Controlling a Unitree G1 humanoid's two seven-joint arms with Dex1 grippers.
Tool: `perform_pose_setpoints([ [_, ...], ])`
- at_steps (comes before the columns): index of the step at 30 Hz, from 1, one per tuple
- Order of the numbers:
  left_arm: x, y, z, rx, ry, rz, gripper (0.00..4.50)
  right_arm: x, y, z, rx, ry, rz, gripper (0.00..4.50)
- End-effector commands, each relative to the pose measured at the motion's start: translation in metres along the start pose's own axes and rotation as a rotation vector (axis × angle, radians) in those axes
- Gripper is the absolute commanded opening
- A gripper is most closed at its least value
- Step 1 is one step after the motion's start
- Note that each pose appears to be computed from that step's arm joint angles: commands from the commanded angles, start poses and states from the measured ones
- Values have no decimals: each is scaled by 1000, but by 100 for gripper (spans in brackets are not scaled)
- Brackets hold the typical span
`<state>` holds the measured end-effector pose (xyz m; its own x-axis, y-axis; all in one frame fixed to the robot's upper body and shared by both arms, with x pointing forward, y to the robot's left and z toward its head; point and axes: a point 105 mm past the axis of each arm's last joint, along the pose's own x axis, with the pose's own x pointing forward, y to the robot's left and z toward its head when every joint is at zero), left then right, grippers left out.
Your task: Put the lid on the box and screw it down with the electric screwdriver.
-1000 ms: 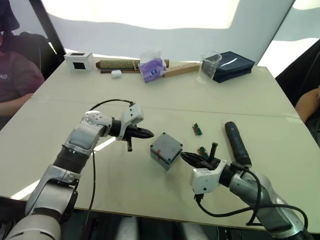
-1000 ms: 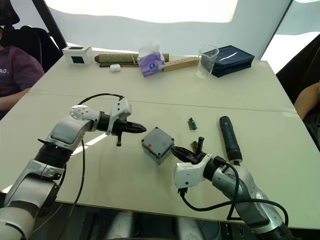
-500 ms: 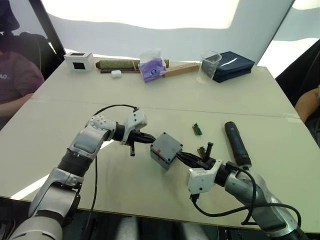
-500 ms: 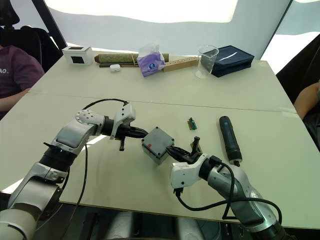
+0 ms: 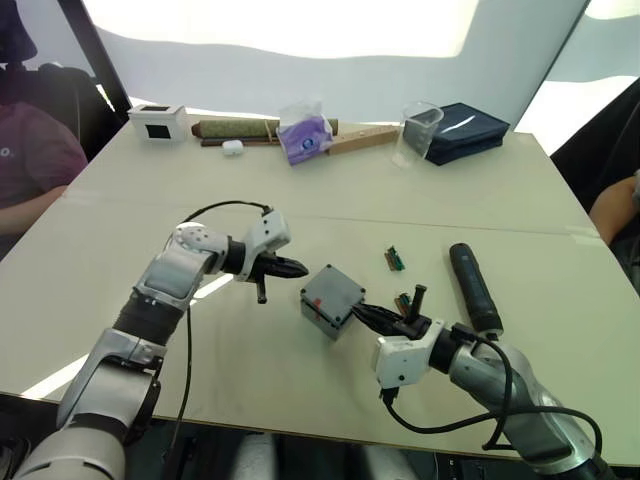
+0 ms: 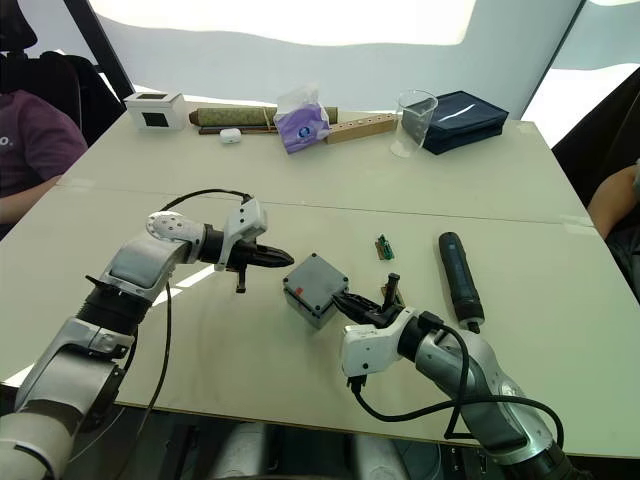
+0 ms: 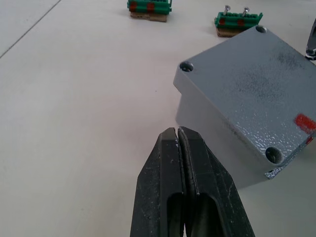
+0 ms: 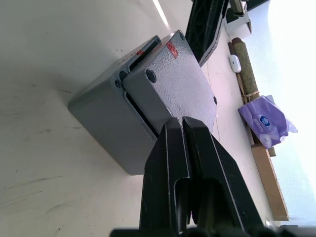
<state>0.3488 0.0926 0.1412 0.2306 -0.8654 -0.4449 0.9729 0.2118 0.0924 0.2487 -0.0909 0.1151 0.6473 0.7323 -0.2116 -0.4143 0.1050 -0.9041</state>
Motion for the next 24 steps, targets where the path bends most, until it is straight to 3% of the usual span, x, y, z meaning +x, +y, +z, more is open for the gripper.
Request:
perform_pose_setpoints([
  [1,-3,-4,20,45,-46,-17,0,0,-6,5,-17,-19,-26,3],
  [12,5,-17,16,36,-33,-59,0,1,-5,5,-16,-18,-26,3],
  [24,-7,6,20,18,-57,45,0,0,-4,3,-17,-11,-21,3],
])
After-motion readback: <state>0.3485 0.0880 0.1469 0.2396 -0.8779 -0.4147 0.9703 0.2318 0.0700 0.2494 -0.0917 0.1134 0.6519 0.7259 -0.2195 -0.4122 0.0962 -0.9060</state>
